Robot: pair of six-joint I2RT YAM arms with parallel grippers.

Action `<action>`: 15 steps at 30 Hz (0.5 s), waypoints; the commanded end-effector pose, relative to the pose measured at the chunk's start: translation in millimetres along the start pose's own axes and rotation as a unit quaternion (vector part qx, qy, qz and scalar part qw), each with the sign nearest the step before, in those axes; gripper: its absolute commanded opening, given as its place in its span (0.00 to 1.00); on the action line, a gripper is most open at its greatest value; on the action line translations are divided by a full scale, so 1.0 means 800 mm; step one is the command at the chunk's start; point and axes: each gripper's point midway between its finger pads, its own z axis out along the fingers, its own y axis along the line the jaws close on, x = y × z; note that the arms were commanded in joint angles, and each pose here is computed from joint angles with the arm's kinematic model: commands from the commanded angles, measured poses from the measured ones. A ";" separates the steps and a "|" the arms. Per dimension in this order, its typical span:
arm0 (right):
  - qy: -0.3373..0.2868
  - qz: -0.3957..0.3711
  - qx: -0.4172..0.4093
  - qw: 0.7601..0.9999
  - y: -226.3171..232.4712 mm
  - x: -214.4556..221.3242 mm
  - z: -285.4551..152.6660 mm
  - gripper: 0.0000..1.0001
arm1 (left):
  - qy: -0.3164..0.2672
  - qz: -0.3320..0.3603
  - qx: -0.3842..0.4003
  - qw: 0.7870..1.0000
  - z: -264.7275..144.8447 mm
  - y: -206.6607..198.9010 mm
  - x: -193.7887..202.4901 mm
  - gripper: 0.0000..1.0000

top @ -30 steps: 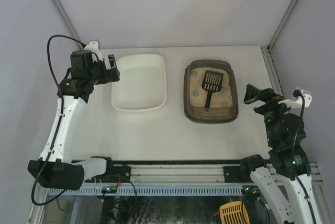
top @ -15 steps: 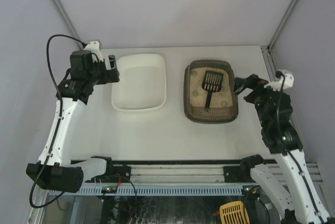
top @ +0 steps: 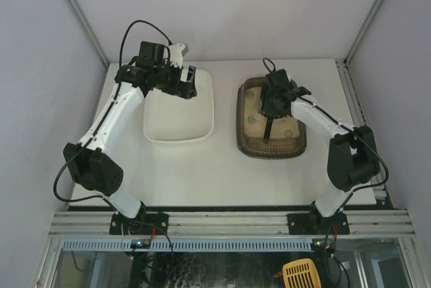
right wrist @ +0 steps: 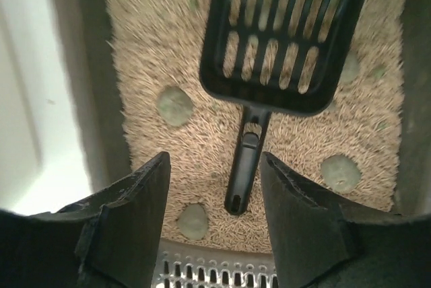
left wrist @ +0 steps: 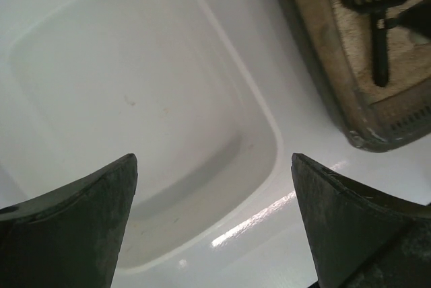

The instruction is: Clean the litter box

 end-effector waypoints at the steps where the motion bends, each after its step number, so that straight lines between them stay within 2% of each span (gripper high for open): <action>1: 0.034 0.034 0.027 0.998 -0.004 0.023 0.019 0.56 | -0.065 0.041 0.164 0.983 -0.021 -0.071 -0.063 1.00; 4: 0.053 0.034 0.043 0.997 -0.005 0.043 0.035 0.56 | -0.074 0.031 0.237 0.968 -0.017 -0.099 -0.069 1.00; 6: 0.060 0.032 0.058 0.996 -0.009 0.055 0.042 0.56 | -0.075 0.017 0.255 0.964 -0.010 -0.106 -0.074 1.00; 15: 0.073 0.037 0.093 0.992 -0.031 0.090 0.069 0.56 | -0.044 -0.012 0.249 0.967 0.016 -0.100 -0.063 1.00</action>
